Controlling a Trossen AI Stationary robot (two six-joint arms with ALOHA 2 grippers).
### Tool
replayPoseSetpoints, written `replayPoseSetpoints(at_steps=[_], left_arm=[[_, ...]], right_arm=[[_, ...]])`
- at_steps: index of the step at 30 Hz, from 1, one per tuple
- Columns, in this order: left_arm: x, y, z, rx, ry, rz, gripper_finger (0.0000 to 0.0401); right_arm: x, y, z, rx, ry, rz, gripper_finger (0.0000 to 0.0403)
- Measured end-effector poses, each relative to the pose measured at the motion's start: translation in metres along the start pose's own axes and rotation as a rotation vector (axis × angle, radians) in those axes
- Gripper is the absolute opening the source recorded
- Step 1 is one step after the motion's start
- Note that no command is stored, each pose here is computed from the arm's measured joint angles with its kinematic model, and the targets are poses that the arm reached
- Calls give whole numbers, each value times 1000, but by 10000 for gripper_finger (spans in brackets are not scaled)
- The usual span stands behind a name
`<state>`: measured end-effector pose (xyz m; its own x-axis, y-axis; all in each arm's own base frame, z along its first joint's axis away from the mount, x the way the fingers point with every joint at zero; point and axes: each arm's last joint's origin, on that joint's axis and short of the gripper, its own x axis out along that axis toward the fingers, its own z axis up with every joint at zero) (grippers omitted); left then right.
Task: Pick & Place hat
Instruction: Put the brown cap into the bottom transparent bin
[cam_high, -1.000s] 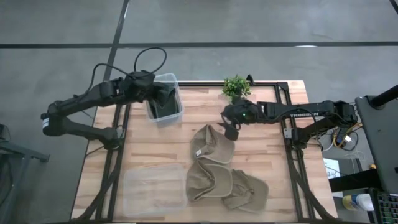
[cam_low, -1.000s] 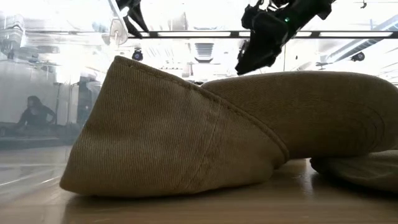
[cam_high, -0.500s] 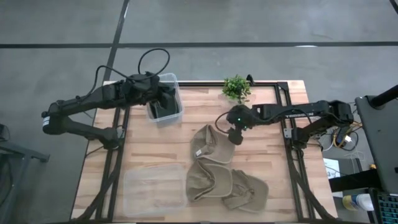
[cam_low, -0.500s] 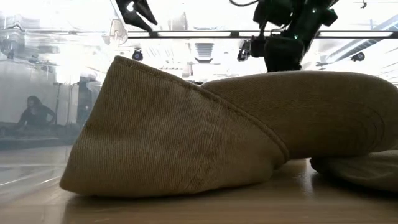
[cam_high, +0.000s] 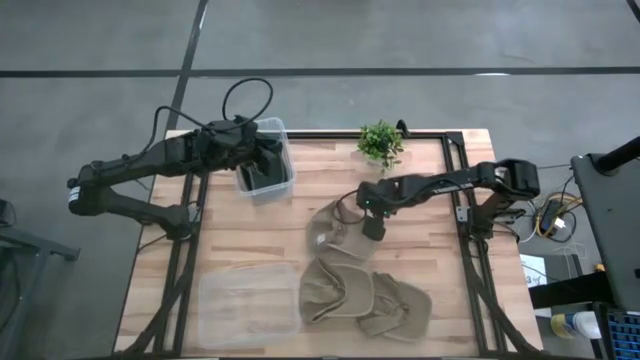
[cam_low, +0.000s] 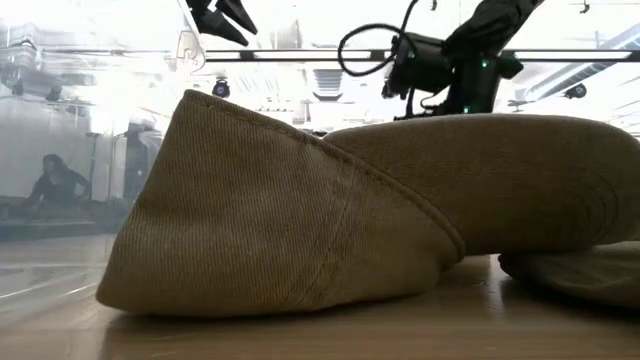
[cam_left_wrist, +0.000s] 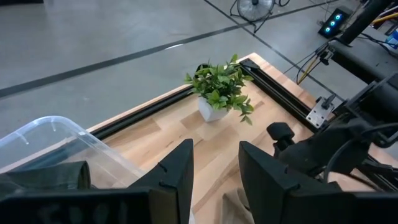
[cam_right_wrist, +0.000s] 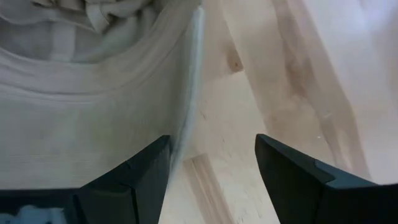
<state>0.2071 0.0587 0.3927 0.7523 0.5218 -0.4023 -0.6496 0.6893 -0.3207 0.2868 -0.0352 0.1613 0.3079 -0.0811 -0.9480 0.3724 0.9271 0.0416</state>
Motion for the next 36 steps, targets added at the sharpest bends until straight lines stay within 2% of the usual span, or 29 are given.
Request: replayPoseSetpoints(at_steps=[5,10,15,20,32,36], left_arm=[[0,0,0,-1,0,0,119],[0,0,0,-4,1,0,119],[0,0,0,-7,0,0,119],[0,0,0,-8,0,0,119],[3,2,-5,1,21,12,119],[6,3,-9,5,31,18,119]], right_arm=[[6,0,-1,-4,27,-7,225],[-5,0,1,-13,-2,2,219],[-22,2,4,-21,-52,91,221],[-30,1,5,-29,-80,127,221],[-14,-20,10,48,-16,175,221],[-13,-22,11,54,-6,228,221]])
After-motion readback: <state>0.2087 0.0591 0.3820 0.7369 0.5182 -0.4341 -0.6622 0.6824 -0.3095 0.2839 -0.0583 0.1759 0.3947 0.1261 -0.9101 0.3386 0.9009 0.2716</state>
